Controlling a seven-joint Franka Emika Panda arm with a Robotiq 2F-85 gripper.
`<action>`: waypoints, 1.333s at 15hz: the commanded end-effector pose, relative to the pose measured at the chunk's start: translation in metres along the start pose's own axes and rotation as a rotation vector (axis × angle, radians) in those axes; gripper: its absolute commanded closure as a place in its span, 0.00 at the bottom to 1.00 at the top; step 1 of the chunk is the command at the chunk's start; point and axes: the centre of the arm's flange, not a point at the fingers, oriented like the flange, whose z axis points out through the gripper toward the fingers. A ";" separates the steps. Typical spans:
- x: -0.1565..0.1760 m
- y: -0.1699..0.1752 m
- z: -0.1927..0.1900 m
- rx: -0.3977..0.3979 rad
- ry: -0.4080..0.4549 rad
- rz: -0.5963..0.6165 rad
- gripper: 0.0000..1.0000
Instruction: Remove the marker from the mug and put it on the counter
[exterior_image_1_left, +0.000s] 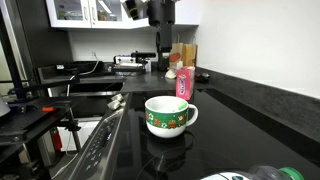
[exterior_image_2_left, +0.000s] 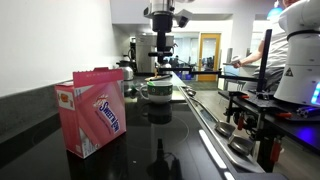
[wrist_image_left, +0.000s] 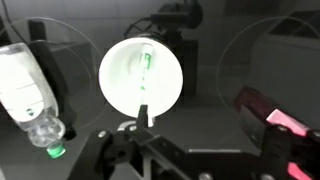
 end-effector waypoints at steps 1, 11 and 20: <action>0.012 0.022 0.016 -0.014 -0.020 0.022 0.08; 0.012 0.043 0.071 -0.028 -0.107 0.048 0.33; 0.027 0.059 0.094 -0.023 -0.136 0.073 0.32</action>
